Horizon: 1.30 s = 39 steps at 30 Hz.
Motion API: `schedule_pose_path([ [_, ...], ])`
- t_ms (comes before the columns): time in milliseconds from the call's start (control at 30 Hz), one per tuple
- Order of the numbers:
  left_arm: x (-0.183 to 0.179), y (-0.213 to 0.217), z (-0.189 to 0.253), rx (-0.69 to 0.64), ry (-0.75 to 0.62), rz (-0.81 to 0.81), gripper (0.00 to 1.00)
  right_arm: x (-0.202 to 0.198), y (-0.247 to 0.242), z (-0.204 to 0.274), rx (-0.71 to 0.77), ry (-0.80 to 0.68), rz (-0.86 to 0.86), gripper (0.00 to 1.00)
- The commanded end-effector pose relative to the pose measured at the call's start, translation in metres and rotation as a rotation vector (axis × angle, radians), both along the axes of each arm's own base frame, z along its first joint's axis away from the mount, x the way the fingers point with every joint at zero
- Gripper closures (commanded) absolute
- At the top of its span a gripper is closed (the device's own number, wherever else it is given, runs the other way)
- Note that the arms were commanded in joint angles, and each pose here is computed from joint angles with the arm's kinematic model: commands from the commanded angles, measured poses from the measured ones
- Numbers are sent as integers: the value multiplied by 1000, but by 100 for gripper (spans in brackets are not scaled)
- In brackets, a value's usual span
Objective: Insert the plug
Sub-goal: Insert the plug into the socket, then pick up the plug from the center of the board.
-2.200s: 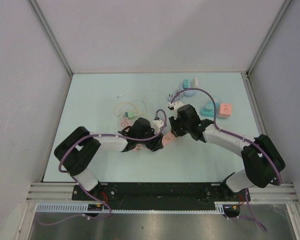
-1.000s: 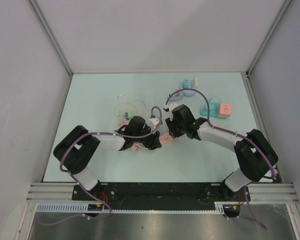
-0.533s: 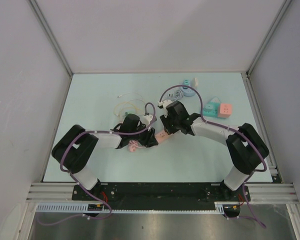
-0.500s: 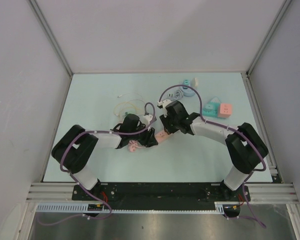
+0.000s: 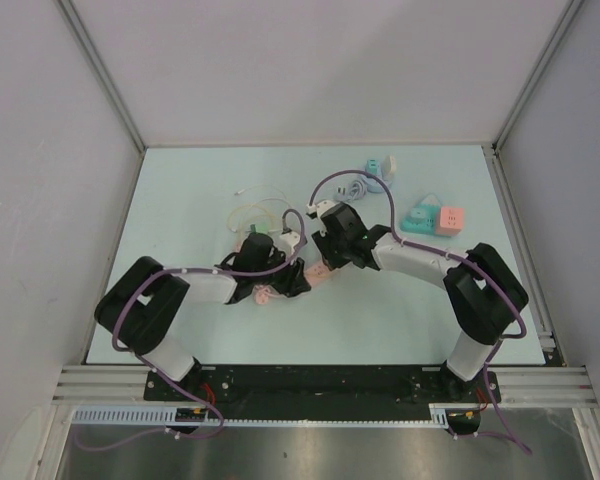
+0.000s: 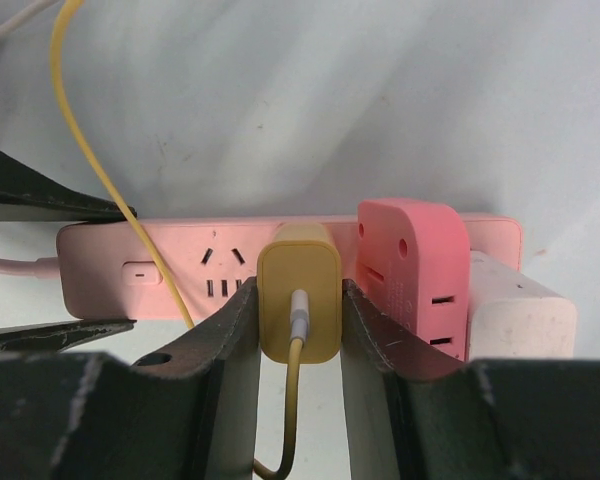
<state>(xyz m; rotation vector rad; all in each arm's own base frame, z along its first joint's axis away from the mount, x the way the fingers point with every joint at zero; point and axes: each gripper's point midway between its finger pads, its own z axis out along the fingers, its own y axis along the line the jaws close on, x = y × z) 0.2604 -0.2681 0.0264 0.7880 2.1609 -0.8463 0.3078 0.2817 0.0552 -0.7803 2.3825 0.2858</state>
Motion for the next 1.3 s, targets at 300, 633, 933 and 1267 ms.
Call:
schedule_pose_path([
  [300,29,43,104,-117,-116,411,23,-85,-37,-73,-186,331,57,100],
  [633,61,122,128,111,-109,791,11,-78,-32,-62,-143,305,37,100],
  [933,87,134,131,243,-103,780,13,-76,-14,-43,-51,273,67,93],
  [1267,109,129,103,515,-156,489,24,-66,-5,-20,11,200,94,90],
])
